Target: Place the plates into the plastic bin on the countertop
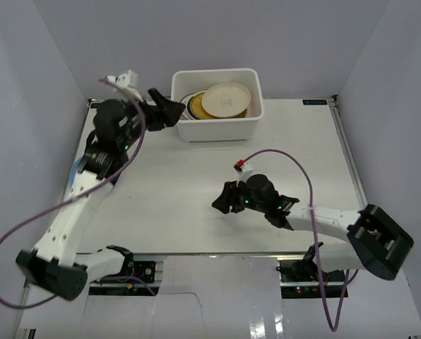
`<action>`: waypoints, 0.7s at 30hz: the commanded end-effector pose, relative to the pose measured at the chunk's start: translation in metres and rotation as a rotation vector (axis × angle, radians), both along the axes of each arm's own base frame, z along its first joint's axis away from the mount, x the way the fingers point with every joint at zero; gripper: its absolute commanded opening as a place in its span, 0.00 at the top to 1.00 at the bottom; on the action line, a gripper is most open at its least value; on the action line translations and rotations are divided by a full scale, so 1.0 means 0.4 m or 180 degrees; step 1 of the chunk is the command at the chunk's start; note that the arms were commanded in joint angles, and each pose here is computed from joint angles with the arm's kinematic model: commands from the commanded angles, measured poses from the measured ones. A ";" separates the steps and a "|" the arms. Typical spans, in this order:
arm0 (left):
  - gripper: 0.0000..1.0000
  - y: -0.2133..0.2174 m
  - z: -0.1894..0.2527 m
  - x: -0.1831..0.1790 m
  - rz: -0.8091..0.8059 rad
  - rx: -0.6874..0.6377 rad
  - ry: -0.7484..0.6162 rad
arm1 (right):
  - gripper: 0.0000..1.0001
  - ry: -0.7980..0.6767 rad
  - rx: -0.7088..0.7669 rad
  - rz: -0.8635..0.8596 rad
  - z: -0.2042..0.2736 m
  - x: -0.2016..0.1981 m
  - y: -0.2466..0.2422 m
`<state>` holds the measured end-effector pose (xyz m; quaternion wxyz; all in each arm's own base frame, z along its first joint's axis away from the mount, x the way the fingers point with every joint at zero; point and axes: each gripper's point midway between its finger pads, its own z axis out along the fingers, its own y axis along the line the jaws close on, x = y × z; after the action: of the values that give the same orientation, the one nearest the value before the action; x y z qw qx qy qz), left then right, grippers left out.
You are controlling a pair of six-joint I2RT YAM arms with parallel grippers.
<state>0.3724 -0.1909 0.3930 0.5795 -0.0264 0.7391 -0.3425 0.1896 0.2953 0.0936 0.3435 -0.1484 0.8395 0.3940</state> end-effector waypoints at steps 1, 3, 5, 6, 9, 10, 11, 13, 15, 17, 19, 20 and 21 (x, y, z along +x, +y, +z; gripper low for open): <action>0.09 0.032 -0.059 -0.137 -0.0185 0.0135 -0.0105 | 0.40 -0.0331 0.0345 0.0095 0.098 0.042 0.171; 0.02 0.078 -0.022 -0.238 -0.0132 0.0081 -0.0297 | 0.37 -0.0285 0.0355 0.0225 0.098 0.066 0.283; 0.02 0.118 -0.024 -0.315 -0.0061 0.0051 -0.0349 | 0.32 -0.0330 0.0523 0.0354 0.159 0.078 0.398; 0.02 0.129 -0.021 -0.337 -0.0035 0.0027 -0.0374 | 0.29 -0.0207 0.0412 0.0409 0.093 0.084 0.441; 0.02 0.167 -0.015 -0.400 0.0070 -0.0022 -0.0432 | 0.24 -0.0123 0.0444 0.0432 0.083 0.126 0.582; 0.02 0.179 -0.013 -0.409 0.0129 -0.0034 -0.0441 | 0.21 -0.0121 0.0435 0.0415 0.080 0.133 0.617; 0.02 0.185 -0.020 -0.418 0.0149 -0.0035 -0.0408 | 0.16 -0.0004 0.0212 0.0386 -0.009 0.144 0.639; 0.02 0.192 -0.013 -0.443 0.0136 -0.0070 -0.0450 | 0.13 -0.0193 0.0344 0.0305 0.061 0.195 0.731; 0.02 0.191 -0.023 -0.457 0.0102 -0.0084 -0.0427 | 0.06 -0.0212 0.0275 0.0235 0.040 0.241 0.803; 0.02 0.178 -0.036 -0.468 0.0021 -0.0133 -0.0392 | 0.04 -0.0166 0.0181 0.0217 -0.033 0.264 0.847; 0.02 0.167 -0.057 -0.474 -0.0052 -0.0119 -0.0350 | 0.03 -0.0245 0.0318 0.0126 0.027 0.299 0.897; 0.02 0.164 -0.065 -0.478 -0.0077 -0.0123 -0.0332 | 0.02 -0.0190 0.0281 0.0043 -0.026 0.311 0.905; 0.02 0.161 -0.067 -0.482 -0.0100 -0.0147 -0.0324 | 0.02 -0.0205 0.0385 -0.0014 -0.019 0.321 0.917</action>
<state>0.1811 -0.1231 0.3838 0.6323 -0.0069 0.6819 -0.3678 0.3018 0.6574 0.0789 0.3615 -0.1744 0.7978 0.4498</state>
